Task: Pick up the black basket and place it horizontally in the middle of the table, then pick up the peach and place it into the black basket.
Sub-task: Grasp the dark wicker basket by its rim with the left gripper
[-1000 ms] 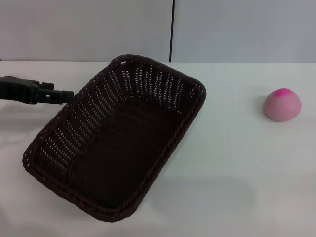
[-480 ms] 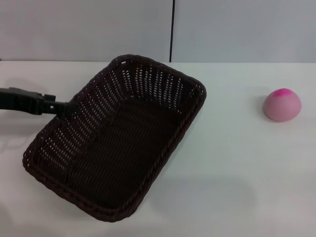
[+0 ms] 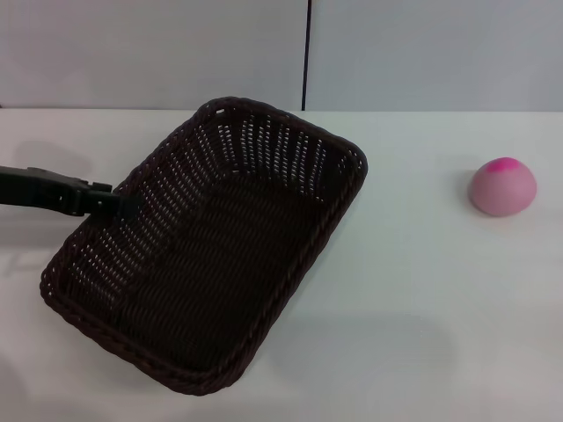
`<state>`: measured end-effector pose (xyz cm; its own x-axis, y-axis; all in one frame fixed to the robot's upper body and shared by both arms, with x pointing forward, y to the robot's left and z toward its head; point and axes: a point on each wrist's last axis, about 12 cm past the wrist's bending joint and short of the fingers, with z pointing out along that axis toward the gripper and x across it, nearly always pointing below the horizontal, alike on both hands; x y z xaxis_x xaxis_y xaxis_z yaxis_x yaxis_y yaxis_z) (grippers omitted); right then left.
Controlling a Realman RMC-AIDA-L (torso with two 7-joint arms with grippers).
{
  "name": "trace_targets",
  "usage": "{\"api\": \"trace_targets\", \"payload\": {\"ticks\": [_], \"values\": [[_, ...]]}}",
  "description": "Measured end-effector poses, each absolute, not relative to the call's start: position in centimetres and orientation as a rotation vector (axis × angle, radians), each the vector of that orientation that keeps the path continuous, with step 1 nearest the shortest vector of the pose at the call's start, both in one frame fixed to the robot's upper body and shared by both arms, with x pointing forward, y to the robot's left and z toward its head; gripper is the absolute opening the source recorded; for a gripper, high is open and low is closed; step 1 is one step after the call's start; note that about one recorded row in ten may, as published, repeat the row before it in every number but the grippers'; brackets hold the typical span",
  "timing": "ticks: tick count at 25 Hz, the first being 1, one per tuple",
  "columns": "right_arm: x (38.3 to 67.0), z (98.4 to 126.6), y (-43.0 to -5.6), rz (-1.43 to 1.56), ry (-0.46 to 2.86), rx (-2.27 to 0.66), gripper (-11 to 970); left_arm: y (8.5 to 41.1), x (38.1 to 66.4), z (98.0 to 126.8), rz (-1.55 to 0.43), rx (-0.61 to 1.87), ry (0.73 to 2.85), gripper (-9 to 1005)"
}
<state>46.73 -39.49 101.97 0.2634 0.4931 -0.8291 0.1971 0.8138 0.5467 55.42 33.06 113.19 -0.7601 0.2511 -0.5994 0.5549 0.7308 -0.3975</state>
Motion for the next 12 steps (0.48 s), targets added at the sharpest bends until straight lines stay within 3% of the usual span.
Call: {"api": "trace_targets", "payload": {"ticks": [9,12], "values": [[46.77,101.71,-39.61,0.213,1.330,0.651,481,32.68,55.51,113.20,-0.792,0.628,2.417,627],[46.78,101.72,-39.62,0.214,1.329,0.651,481,32.62,55.55,113.20,-0.790,0.635,2.416,546]]}}
